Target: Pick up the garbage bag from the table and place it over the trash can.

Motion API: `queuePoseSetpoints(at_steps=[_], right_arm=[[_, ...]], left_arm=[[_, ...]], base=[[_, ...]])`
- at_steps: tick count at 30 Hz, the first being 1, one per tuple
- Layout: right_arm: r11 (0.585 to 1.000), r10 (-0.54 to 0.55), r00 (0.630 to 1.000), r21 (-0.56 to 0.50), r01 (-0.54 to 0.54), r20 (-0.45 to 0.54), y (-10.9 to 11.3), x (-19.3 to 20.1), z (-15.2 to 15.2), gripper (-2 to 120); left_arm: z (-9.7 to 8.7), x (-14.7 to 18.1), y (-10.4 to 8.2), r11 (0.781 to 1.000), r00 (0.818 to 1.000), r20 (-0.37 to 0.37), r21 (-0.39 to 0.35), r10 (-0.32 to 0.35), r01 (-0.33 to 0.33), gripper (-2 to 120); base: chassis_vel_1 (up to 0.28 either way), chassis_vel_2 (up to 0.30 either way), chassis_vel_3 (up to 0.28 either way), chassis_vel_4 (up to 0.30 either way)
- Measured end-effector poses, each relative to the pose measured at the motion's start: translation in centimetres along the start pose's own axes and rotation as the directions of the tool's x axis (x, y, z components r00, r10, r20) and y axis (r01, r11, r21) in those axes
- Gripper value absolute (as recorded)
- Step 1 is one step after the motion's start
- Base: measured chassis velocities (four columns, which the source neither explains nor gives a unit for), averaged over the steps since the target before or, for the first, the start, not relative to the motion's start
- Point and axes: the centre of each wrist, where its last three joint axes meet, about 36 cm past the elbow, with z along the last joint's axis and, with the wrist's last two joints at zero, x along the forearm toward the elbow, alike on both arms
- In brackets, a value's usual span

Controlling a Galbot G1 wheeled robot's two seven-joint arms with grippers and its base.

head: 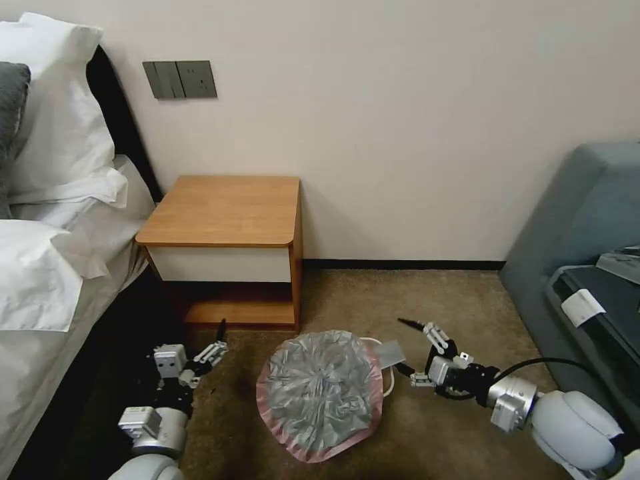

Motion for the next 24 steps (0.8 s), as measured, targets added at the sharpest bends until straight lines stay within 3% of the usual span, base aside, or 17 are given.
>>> queuePoseSetpoints(at_steps=[3, 8, 13, 18, 24], right_arm=[[0.999, -0.001, 1.0, -0.036, 0.002, 0.024, 2.2, -2.2, -0.5, 100], [0.999, -0.009, 0.999, -0.032, 0.01, 0.043, 3.6, -4.5, -0.5, 100], [0.999, -0.044, 0.999, -0.021, 0.045, 0.017, 1.7, -4.3, 0.3, 100], [0.983, -0.109, 0.994, -0.154, 0.103, -0.031, -0.1, -4.3, 0.3, 100], [0.933, -0.17, 0.981, -0.335, 0.13, -0.094, -4.3, -4.9, -0.1, 100]], left_arm=[[0.4, 0.1, -0.5, 1.0, 1.0, -0.01, 0.0, 0.006, -0.006, 100], [0.9, 0.5, -0.6, 1.0, 1.0, -0.014, -0.013, 0.005, -0.005, 100], [1.4, 0.7, -0.5, 1.0, 1.0, -0.016, -0.02, -0.002, 0.002, 100], [1.7, 0.6, -1.0, 1.0, 1.0, -0.021, -0.022, 0.011, -0.011, 100], [2.4, 0.9, -2.0, 0.999, 0.998, -0.042, -0.028, 0.038, -0.039, 100]], base=[[0.0, 0.0, 0.0, 0.0], [0.0, 0.0, 0.0, 0.0], [0.0, 0.0, 0.0, 0.0], [0.0, 0.0, 0.0, 0.0], [0.0, 0.0, 0.0, 0.0]])
